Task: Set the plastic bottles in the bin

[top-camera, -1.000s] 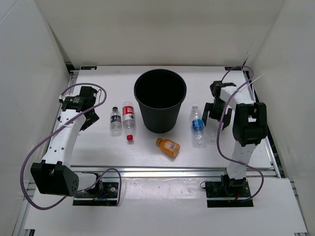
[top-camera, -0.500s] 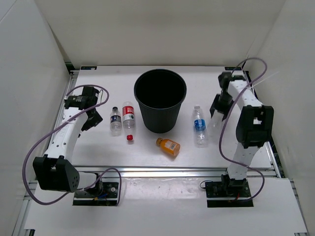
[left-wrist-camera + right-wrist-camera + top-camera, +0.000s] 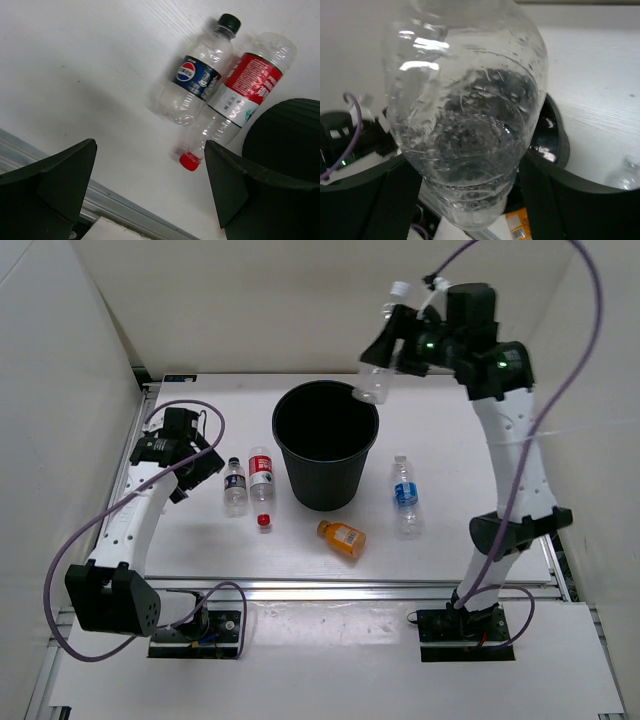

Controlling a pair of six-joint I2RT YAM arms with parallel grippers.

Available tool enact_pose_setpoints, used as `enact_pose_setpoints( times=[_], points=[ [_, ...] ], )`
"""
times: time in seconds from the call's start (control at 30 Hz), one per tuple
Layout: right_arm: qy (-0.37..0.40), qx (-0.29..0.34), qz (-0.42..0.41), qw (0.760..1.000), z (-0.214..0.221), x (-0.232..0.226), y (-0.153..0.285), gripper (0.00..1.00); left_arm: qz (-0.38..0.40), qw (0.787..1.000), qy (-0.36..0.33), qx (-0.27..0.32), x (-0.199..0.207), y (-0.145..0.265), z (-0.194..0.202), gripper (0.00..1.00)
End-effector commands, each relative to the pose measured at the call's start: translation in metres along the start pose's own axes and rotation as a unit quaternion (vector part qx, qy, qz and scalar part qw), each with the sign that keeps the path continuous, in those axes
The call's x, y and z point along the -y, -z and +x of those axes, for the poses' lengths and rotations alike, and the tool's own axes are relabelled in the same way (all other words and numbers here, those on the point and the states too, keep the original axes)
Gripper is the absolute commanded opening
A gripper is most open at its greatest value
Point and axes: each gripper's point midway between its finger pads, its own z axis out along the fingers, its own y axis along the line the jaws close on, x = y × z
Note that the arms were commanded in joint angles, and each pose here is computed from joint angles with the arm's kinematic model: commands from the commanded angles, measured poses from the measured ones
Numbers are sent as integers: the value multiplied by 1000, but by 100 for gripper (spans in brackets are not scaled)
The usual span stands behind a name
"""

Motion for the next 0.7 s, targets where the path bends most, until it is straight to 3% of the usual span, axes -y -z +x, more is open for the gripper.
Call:
enact_pose_setpoints(
  times=[0.0,0.07,0.17,0.37,0.67],
  points=[
    [28,-81,-58,995,40,-14,-57,78,76,997,7,33,29,11,-18,100],
    [29,-102,-69,992,56,-23,-61,100,122,992,14,18,42,14,-20,100],
    [41,-93,-80,992,54,-35,-43,100,185,982,27,-17,62,19,-27,100],
    [73,-16,-61,995,23,-44,20,100,179,983,3,-33,73,-6,-26,100],
    [60,-58,-53,995,52,-30,39,100,121,989,-47,-68,70,-72,-3,100]
  ],
)
